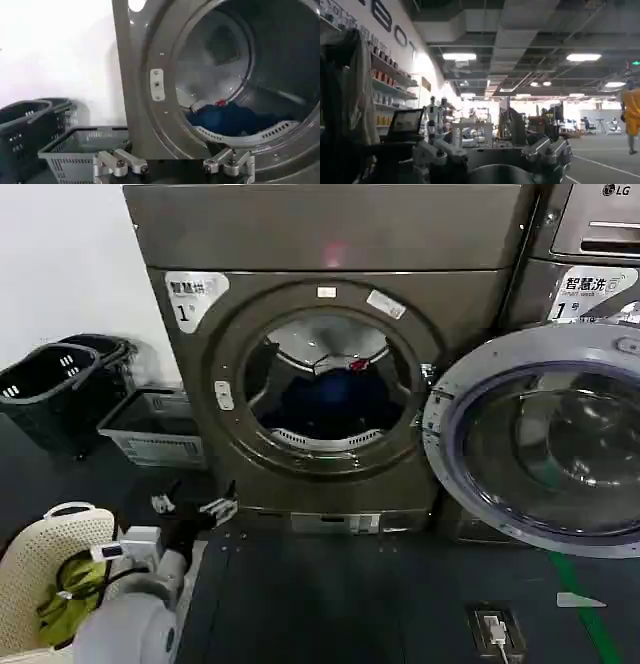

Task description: Grasp the clothes from the dryer.

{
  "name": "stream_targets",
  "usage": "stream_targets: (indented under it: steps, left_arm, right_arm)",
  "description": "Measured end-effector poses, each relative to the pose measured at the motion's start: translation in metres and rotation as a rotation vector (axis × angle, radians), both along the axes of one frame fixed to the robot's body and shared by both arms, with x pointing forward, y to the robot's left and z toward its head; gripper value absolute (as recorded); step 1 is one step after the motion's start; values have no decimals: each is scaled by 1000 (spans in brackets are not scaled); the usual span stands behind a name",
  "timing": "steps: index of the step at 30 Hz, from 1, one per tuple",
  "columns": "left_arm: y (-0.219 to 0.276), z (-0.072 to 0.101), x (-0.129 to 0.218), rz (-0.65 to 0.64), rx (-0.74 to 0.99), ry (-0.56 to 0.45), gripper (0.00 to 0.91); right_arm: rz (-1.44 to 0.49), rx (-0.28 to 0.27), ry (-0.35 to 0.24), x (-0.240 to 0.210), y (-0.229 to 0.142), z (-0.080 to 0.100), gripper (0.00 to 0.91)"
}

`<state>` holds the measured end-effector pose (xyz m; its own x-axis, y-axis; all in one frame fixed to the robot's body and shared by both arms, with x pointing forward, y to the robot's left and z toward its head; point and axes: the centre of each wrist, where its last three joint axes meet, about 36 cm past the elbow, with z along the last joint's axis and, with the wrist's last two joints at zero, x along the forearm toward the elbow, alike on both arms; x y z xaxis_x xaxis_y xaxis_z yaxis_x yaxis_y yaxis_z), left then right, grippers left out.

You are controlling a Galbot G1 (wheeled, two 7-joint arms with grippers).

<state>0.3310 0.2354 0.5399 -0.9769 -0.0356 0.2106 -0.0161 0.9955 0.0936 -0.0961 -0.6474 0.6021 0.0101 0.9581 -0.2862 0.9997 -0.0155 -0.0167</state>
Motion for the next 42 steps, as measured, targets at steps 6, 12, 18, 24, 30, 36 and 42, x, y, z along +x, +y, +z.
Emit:
stream_targets:
  steps: [6,12,18,24,30,36,42]
  left_arm:
    - [1,1,-2,3,3,-1,907]
    - [1,1,-1,-2,3,-2,907]
    - [1,2,0,-5,2,-4,907]
    - [2,2,1,-8,3,-7,907]
    - [2,3,2,-13,-2,-13,907]
    - [1,3,2,-15,-9,-12,907]
    - [1,2,0,-19,-13,-6,907]
  right_arm:
    - [-5,-17,-14,0,-3,-6,907]
    - [-11,-28,-24,0,-5,-8,907]
    - [-16,-37,-31,2,-6,-7,907]
    - [-19,-39,-36,2,-5,-8,907]
    - [-20,-40,-41,2,-5,-8,907]
    - [-23,-41,-44,1,-4,-7,907]
    - [-25,-40,-43,0,-4,-7,907]
